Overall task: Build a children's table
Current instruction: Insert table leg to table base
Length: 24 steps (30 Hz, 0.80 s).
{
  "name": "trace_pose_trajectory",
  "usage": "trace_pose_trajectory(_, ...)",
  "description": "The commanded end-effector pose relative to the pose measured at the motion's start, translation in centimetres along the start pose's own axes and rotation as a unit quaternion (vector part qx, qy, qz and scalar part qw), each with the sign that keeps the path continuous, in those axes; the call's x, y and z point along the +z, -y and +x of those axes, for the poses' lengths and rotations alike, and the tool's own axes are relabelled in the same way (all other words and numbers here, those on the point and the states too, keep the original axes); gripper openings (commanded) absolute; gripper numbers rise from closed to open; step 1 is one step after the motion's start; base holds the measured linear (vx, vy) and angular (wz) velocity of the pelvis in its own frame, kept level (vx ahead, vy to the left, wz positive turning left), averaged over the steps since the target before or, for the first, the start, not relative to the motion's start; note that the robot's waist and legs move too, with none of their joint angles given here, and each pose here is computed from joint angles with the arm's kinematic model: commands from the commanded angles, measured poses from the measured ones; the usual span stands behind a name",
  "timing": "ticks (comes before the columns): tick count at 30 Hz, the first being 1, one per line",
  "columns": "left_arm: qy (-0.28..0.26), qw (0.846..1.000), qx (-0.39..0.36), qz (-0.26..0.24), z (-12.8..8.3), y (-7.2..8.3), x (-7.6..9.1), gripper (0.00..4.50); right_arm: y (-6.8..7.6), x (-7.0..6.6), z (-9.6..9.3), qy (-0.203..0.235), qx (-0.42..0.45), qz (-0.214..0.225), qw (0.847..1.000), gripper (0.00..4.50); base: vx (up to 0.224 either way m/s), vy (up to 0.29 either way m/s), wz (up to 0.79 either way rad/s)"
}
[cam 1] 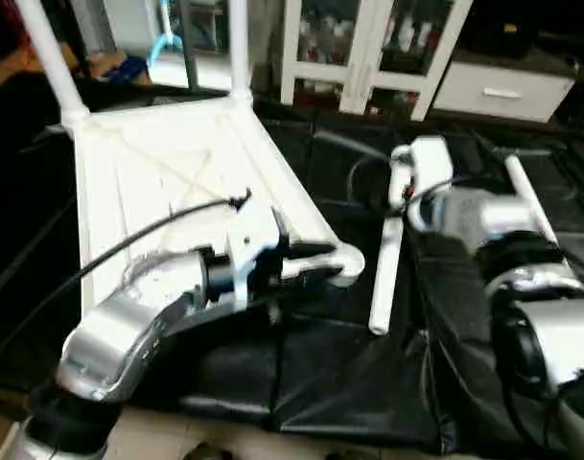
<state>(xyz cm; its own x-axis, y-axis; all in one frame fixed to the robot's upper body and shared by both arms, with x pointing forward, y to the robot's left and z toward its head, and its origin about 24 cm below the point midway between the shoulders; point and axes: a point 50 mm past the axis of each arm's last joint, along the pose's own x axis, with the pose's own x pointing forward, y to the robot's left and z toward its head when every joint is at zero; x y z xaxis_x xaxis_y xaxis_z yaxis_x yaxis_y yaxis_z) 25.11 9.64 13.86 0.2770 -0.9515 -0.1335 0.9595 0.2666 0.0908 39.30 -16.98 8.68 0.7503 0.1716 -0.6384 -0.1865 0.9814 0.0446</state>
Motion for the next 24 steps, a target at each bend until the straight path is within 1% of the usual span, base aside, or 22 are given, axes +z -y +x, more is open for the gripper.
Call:
trace_pose_trajectory(1,-0.003,1.000,-0.013,0.001,0.2,0.6,0.2,1.38,0.7,-0.3,-0.1,-0.019,-0.036,-0.013,0.999,4.49,0.000,0.000,0.00)
trace_pose_trajectory(2,-0.010,1.000,-0.010,-0.001,0.1,0.8,0.2,1.38,0.9,-1.0,0.2,-0.034,-0.055,-0.026,0.998,4.49,0.000,0.000,0.00)
trace_pose_trajectory(3,-0.010,1.000,-0.010,-0.001,0.1,0.8,0.2,1.38,0.9,-1.0,0.2,-0.034,-0.055,-0.026,0.998,4.49,0.000,0.000,0.00)
trace_pose_trajectory(4,-0.013,1.000,-0.010,-0.003,0.0,0.9,0.3,1.38,1.1,-1.2,0.2,-0.038,-0.064,-0.033,0.997,4.49,0.000,0.000,0.00)
trace_pose_trajectory(5,-0.017,1.000,-0.009,-0.009,-0.1,1.1,0.4,1.38,1.6,-1.5,0.2,-0.041,-0.086,-0.043,0.995,4.49,0.000,0.000,0.00)
trace_pose_trajectory(6,-0.017,1.000,-0.009,-0.009,-0.1,1.1,0.4,1.38,1.6,-1.5,0.2,-0.041,-0.086,-0.043,0.995,4.49,0.000,0.000,0.00)
trace_pose_trajectory(9,-0.022,1.000,-0.008,-0.011,-0.3,1.2,0.4,1.38,1.7,-2.3,0.3,-0.055,-0.080,-0.009,0.995,4.49,0.000,0.000,0.00)
trace_pose_trajectory(11,-0.024,1.000,-0.009,-0.010,-0.2,1.2,0.4,1.38,1.5,-3.5,0.5,-0.080,-0.058,0.032,0.995,4.49,0.000,0.000,0.00)
trace_pose_trajectory(13,-0.025,1.000,-0.014,-0.008,-0.1,1.3,0.5,1.38,1.2,-5.1,0.6,-0.111,-0.027,0.071,0.991,4.49,0.000,0.000,0.00)
trace_pose_trajectory(14,-0.025,1.000,-0.016,-0.008,0.0,1.3,0.5,1.38,1.0,-5.7,0.7,-0.126,-0.015,0.080,0.989,4.49,0.000,0.000,0.00)
trace_pose_trajectory(15,-0.025,0.999,-0.018,-0.008,0.0,1.4,0.6,1.38,1.0,-6.2,0.7,-0.138,-0.008,0.083,0.987,4.32,0.000,0.000,0.00)
trace_pose_trajectory(16,-0.026,0.999,-0.020,-0.008,0.0,1.4,0.7,1.38,1.1,-6.8,0.7,-0.150,-0.004,0.086,0.985,4.22,0.000,0.000,0.00)
trace_pose_trajectory(17,-0.026,0.999,-0.021,-0.007,0.0,1.4,0.7,1.38,1.4,-7.3,0.6,-0.158,-0.006,0.085,0.984,4.22,0.000,0.000,0.00)
trace_pose_trajectory(18,-0.027,0.999,-0.021,-0.008,0.0,1.5,0.7,1.38,1.5,-7.5,0.6,-0.159,-0.008,0.085,0.984,4.12,0.000,0.000,0.00)
trace_pose_trajectory(19,-0.027,0.999,-0.020,-0.007,-0.1,1.4,0.8,1.38,2.0,-8.0,0.5,-0.163,-0.013,0.089,0.982,4.12,0.000,0.000,0.00)
trace_pose_trajectory(20,-0.027,0.999,-0.018,-0.004,-0.1,1.4,0.8,1.38,2.3,-8.3,0.4,-0.166,-0.010,0.098,0.981,4.03,0.000,0.000,0.00)
trace_pose_trajectory(23,-0.026,1.000,-0.015,0.000,-0.1,1.3,0.9,1.38,2.6,-8.6,0.3,-0.165,-0.008,0.114,0.980,3.76,0.000,0.000,0.00)
trace_pose_trajectory(24,-0.025,1.000,-0.013,0.001,-0.1,1.2,0.9,1.38,2.8,-8.6,0.2,-0.162,-0.006,0.130,0.978,3.63,0.000,0.000,0.00)
